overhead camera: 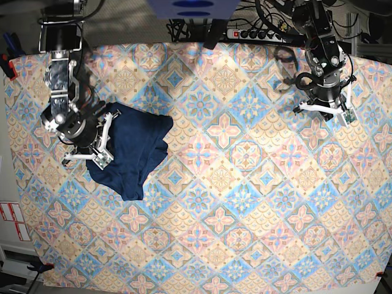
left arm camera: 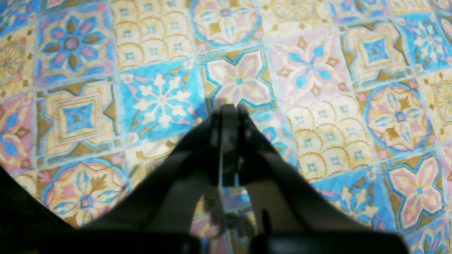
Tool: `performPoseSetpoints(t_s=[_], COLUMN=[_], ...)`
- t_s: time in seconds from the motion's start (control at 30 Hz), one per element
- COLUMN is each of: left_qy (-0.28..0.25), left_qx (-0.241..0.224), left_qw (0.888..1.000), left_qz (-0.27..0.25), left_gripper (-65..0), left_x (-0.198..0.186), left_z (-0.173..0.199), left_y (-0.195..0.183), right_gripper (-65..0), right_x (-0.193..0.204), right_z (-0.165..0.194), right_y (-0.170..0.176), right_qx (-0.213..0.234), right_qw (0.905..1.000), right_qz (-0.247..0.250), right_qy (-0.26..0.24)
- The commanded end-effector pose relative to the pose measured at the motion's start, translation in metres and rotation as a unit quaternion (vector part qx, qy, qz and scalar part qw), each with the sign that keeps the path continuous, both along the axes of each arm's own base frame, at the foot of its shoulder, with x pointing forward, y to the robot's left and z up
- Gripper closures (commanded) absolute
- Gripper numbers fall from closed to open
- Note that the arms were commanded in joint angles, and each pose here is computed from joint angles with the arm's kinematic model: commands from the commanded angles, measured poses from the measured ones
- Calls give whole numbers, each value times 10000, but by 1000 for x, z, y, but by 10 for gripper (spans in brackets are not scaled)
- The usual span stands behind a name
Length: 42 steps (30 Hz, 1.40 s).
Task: Fold the T-shirt properly
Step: 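Pull the bundle further with the right gripper and flatten it, then release the bundle and lift the right gripper away from it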
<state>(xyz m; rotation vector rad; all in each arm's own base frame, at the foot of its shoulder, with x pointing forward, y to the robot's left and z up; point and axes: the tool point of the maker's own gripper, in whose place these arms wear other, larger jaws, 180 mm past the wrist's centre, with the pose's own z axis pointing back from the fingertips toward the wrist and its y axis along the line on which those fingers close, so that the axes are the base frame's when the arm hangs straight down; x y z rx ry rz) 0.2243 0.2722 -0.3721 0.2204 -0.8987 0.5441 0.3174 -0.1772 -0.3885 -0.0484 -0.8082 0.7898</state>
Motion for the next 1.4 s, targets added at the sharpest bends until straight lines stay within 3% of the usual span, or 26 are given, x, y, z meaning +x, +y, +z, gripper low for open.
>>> performPoseSetpoints(t_s=[0.0,0.47,0.6,0.83,1.07,1.37], left_qy=[-174,-189,-189,-189,-189,-189], left_qx=[152,153,156,156,149,146], left_qw=[9997,9997,9997,9997,9997,9997], left_qz=[-17,-23,-16,-16,-13,-12], left_gripper=[0,0,0,0,0,0], left_x=[5,6,6,6,6,6], left_z=[11,12,12,12,12,12], left_y=[4,4,5,5,4,4], right_gripper=[-14,-14,-14,-14,-14,-14], right_x=[2,-37,-51,-50,-48,-46], right_z=[12,-26,-60,-93,-101,-92], right_y=[7,49,48,44,4,-48], right_qx=[132,667,739,1203,1163,665], right_qw=[9997,9971,9936,9862,9849,9897], right_qz=[92,112,36,-208,-607,-692], right_qy=[-204,355,857,1116,1129,1065])
